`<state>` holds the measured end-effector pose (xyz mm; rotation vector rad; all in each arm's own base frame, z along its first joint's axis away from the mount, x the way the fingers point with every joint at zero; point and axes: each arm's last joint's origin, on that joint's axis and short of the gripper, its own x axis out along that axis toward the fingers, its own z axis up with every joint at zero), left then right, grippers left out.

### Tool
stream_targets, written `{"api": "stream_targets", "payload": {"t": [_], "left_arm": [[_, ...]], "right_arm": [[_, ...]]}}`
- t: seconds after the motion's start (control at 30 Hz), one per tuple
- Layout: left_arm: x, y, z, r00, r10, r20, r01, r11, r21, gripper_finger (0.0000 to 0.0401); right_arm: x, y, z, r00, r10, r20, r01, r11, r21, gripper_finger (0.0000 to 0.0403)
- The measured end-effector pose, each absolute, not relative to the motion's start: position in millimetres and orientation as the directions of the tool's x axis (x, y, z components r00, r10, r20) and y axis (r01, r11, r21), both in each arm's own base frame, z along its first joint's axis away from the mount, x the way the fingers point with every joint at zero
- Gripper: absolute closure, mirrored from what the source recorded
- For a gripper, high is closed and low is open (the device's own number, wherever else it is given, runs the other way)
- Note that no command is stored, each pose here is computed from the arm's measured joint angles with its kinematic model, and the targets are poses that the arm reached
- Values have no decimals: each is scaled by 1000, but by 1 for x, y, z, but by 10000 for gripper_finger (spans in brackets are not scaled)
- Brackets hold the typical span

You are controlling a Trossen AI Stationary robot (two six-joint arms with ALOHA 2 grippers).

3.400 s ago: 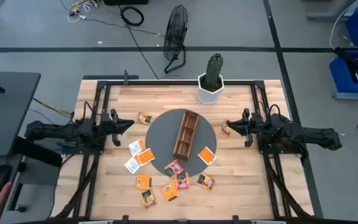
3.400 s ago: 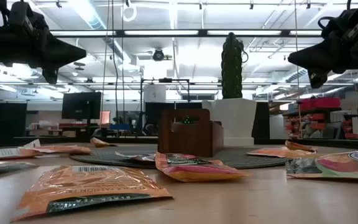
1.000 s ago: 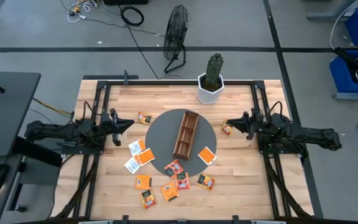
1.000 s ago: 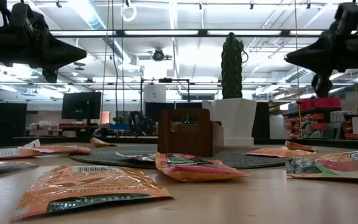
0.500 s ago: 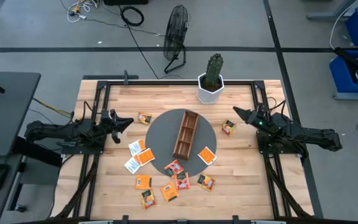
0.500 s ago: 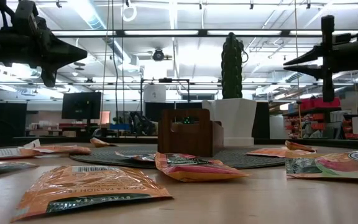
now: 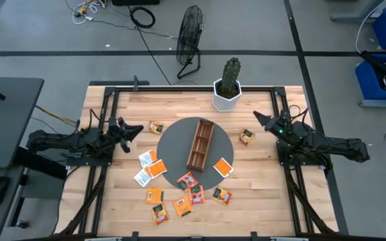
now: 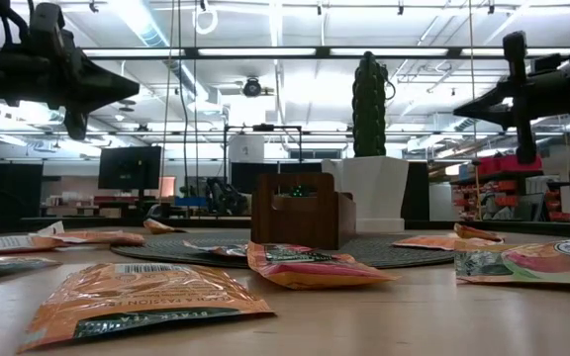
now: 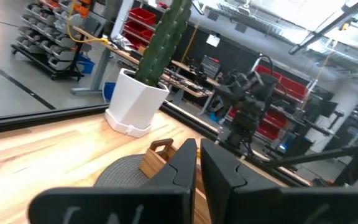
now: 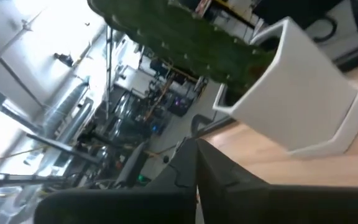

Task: Pick & Place Tea
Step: Put the orange tea bag into the top section of the wooden organizer

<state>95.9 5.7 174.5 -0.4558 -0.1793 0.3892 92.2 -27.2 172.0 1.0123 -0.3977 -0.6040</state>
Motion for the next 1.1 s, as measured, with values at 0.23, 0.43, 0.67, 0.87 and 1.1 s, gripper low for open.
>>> {"api": "stream_targets", "payload": {"t": [0.23, 0.43, 0.67, 0.87, 1.1], "left_arm": [[96, 6, 174, 910, 407, 82, -315, 806, -501, 376], [96, 6, 175, 910, 407, 82, -300, 781, -548, 376], [96, 6, 174, 910, 407, 82, -299, 779, -550, 376], [96, 6, 174, 910, 407, 82, -291, 767, -572, 376], [96, 6, 175, 910, 407, 82, -291, 766, -573, 376]], "right_arm": [[94, -25, 174, 825, -558, -90, 308, 309, 900, 401], [93, -22, 195, 832, -452, -322, 476, 286, 831, 401], [93, -20, 200, 696, -359, -622, 713, 241, 659, 402], [109, -19, 196, 646, -235, -726, 763, 211, 610, 381], [139, -23, 210, 593, -176, -786, 781, 364, 508, 372]]}}
